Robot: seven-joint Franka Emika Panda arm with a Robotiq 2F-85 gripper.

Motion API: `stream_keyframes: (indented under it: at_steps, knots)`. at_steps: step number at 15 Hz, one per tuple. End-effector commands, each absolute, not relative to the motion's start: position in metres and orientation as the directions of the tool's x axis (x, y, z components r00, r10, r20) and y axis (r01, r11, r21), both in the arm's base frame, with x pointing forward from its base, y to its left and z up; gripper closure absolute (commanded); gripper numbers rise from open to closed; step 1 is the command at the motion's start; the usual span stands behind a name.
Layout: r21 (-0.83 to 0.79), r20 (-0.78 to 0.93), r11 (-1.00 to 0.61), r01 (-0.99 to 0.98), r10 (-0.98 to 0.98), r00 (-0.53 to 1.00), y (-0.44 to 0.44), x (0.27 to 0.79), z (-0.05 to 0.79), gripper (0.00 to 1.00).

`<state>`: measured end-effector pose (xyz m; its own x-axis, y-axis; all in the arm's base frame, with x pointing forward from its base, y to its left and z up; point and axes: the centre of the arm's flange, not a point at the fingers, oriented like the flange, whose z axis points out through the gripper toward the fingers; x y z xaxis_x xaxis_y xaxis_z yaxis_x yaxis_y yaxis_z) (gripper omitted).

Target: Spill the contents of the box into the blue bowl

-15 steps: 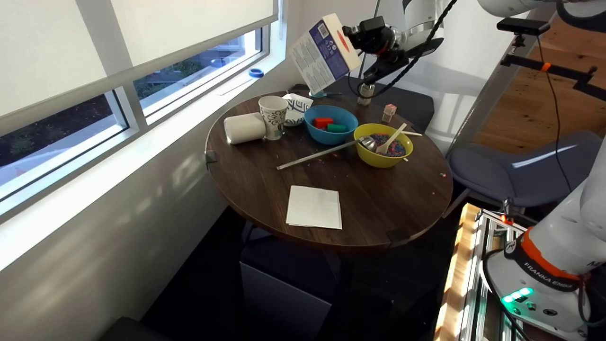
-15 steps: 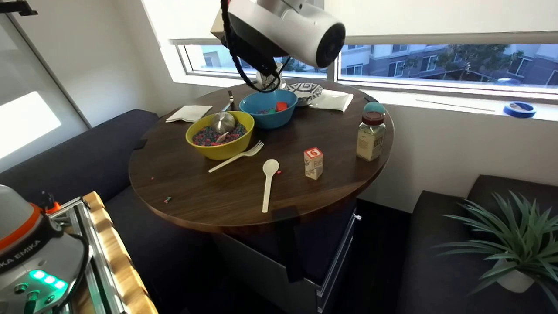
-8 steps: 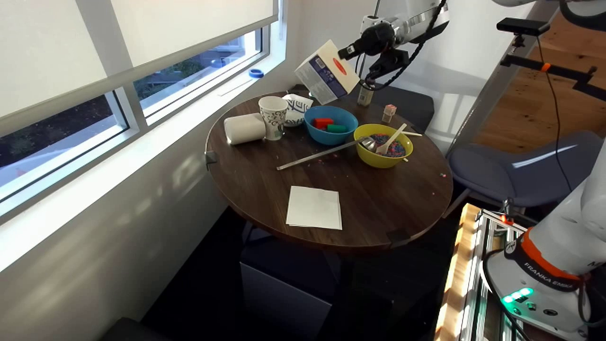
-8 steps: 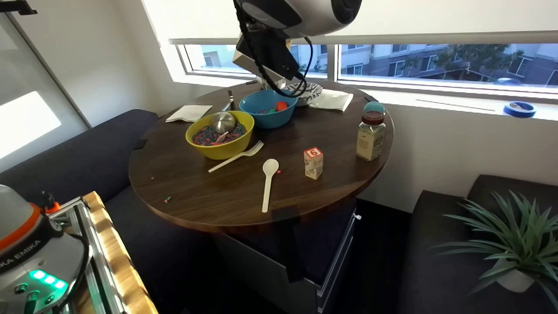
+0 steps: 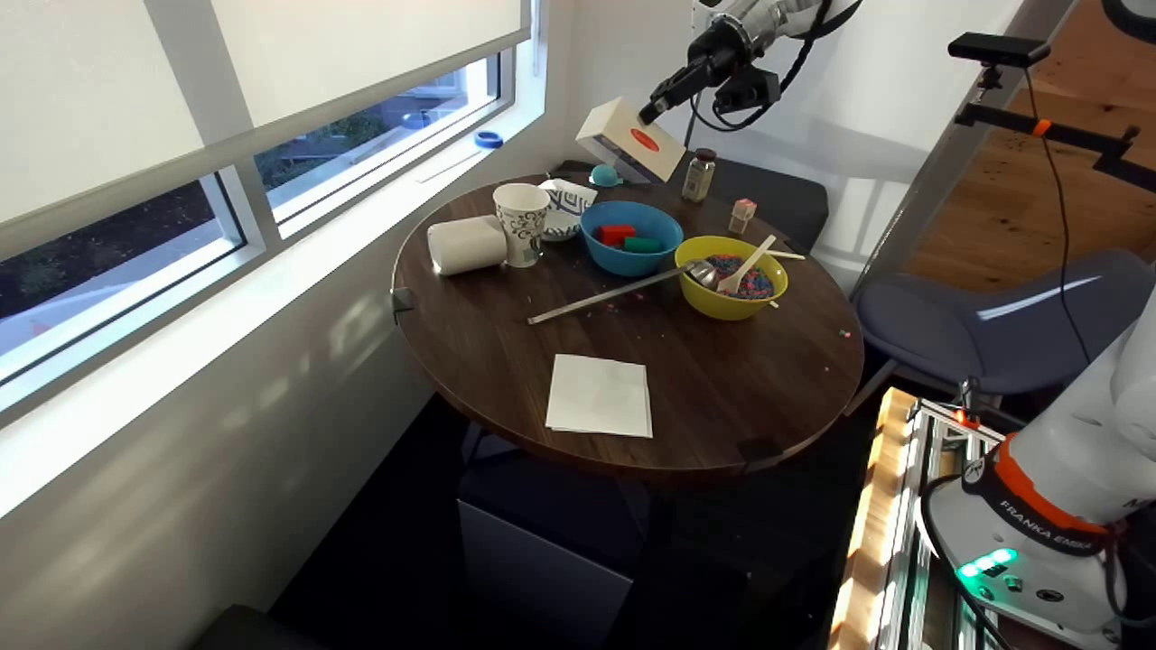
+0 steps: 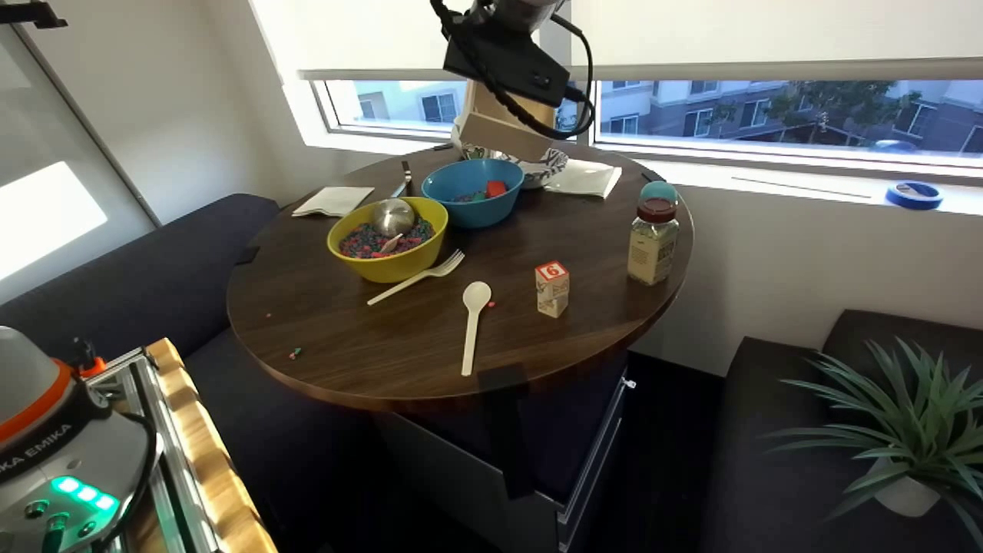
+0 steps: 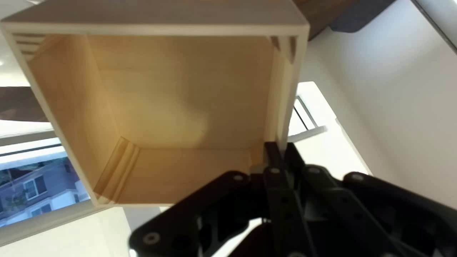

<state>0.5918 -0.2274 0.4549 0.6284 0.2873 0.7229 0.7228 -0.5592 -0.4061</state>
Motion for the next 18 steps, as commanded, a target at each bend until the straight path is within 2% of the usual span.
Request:
stream_keyframes:
  at_steps: [1,9,13,18]
  knots:
    - [-0.271,0.663,-0.645,0.715,0.413,0.624,-0.234,0.588,0.464,0.97]
    - [0.012,0.384,-0.754,0.656,0.609,0.694,-0.265,0.585,0.424,0.97]
    - [0.031,0.290,-0.732,0.680,0.658,0.695,-0.258,0.584,0.395,0.97]
    - [0.010,0.262,-0.711,0.703,0.681,0.684,-0.249,0.583,0.374,0.97]
